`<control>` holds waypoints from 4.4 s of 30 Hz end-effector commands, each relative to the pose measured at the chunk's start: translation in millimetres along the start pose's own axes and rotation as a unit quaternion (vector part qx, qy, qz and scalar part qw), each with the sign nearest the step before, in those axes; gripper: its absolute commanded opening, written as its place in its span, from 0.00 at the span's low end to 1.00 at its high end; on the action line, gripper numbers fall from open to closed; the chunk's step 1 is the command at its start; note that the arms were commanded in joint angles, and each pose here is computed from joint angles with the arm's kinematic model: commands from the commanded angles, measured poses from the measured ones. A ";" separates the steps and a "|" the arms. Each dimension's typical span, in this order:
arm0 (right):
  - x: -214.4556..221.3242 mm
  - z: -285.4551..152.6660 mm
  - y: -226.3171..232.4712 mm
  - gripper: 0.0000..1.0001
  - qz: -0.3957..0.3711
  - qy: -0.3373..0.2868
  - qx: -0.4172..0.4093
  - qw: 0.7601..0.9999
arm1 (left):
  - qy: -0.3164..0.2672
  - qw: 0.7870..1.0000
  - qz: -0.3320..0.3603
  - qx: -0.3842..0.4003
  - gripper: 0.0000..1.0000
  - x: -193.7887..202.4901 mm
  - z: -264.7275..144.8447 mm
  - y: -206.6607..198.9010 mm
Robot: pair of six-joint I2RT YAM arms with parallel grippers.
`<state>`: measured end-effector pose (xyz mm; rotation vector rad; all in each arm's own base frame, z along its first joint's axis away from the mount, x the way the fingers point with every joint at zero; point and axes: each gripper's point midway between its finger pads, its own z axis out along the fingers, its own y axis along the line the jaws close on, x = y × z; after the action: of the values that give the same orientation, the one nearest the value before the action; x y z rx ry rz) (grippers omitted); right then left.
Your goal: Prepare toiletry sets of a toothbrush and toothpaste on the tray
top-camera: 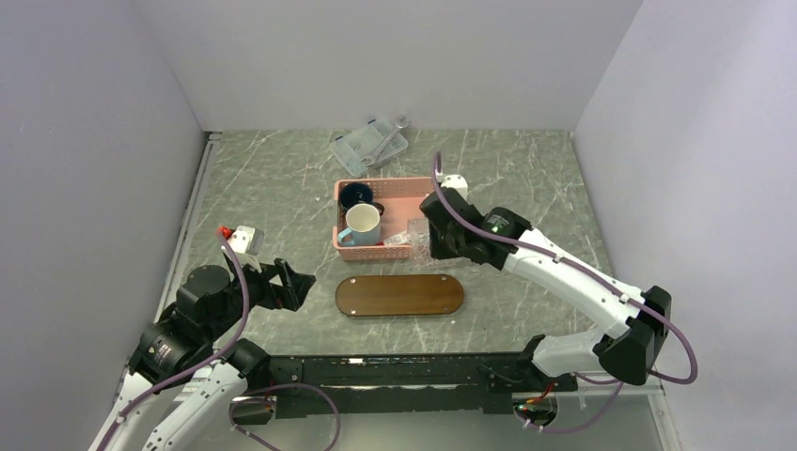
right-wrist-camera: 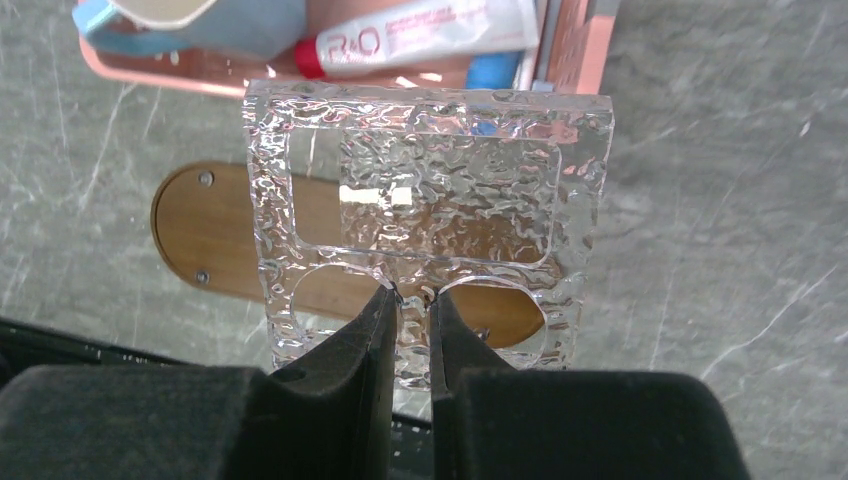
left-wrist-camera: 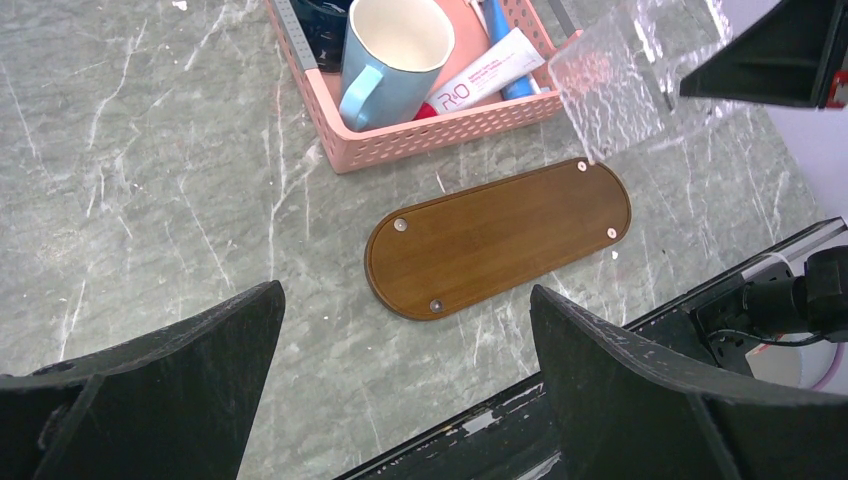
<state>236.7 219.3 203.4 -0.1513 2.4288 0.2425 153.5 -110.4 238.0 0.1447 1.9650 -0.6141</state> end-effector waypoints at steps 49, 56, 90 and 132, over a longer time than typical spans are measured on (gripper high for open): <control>82.9 9.5 94.6 0.00 0.076 0.018 0.000 0.997 | -0.029 1.000 -0.002 0.008 0.99 -11.1 -4.7 -2.9; 84.0 16.8 99.5 0.00 0.072 0.020 -0.002 0.997 | -0.028 1.000 -0.001 0.009 0.99 -10.7 -4.4 -3.3; 93.9 41.8 82.7 0.00 0.056 0.047 0.028 0.997 | -0.025 1.000 -0.002 0.005 0.99 -9.9 -3.1 -2.3; 98.5 46.2 73.4 0.10 0.072 0.052 0.042 0.995 | -0.026 1.000 -0.002 0.006 0.99 -10.5 -3.4 -2.6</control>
<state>173.1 297.6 107.4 0.0189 2.5821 0.1903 151.3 -108.9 240.1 0.1396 1.9471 -0.6215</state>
